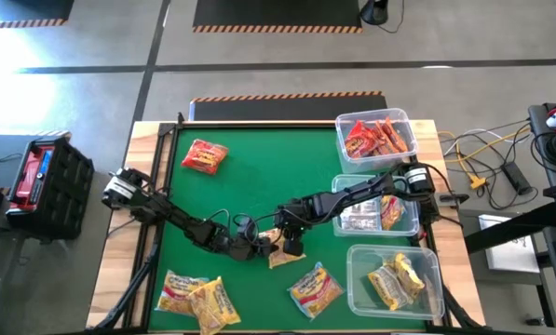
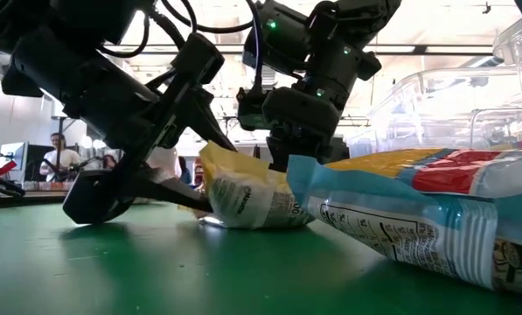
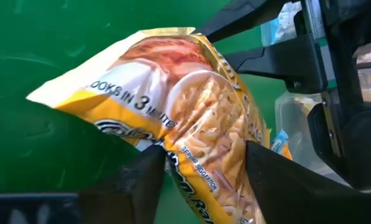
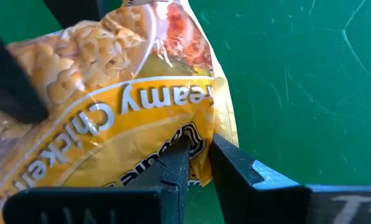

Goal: Sort Maruchan noodles
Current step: Put the bottom right yellow noodle pack into the bottom transparent bin

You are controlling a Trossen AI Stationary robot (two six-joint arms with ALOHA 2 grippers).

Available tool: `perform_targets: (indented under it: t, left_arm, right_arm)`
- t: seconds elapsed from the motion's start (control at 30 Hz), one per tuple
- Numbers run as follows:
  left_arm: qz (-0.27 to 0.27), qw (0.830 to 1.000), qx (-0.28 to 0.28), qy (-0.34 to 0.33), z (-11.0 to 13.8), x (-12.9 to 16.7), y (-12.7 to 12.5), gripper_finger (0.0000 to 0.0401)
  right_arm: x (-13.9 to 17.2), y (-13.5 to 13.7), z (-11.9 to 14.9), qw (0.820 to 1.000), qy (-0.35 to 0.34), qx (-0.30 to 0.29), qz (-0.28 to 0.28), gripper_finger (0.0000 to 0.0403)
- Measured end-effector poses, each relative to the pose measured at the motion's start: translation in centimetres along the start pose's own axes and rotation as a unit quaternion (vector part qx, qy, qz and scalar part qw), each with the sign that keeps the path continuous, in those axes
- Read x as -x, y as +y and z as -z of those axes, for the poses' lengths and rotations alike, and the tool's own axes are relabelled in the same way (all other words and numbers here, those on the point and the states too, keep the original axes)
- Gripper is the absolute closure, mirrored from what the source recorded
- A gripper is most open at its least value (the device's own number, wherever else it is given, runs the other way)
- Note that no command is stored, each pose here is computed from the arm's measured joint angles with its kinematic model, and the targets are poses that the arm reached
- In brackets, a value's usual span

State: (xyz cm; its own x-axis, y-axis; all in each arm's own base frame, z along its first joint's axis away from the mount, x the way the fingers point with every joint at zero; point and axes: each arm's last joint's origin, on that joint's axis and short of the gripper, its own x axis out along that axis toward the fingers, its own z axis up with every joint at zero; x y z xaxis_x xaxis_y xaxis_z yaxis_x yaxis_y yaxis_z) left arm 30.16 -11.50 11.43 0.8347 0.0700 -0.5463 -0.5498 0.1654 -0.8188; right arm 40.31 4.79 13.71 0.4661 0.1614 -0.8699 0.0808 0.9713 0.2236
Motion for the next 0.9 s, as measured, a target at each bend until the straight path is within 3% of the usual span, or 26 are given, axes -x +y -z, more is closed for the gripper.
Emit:
perform_targets:
  t: [0.2,0.47,0.7,0.9]
  left_arm:
    - [0.000,1.000,0.004,0.007,0.0,0.0,0.2,0.0268]
    - [0.000,1.000,-0.008,0.024,0.1,0.3,0.3,0.0309]
    - [0.003,0.998,-0.048,0.027,-0.3,1.3,0.3,0.0332]
    - [0.013,0.998,-0.053,0.039,-0.5,2.0,1.0,0.0365]
  right_arm:
    - [1.3,0.1,0.1,1.000,0.015,-0.007,0.001,0.0344]
    - [5.4,-0.2,-0.1,0.998,0.023,-0.056,0.007,0.0344]
    - [7.9,0.7,-0.4,0.993,0.024,-0.092,-0.074,0.0337]
    - [7.8,0.8,-0.3,0.990,0.032,-0.109,-0.084,0.0317]
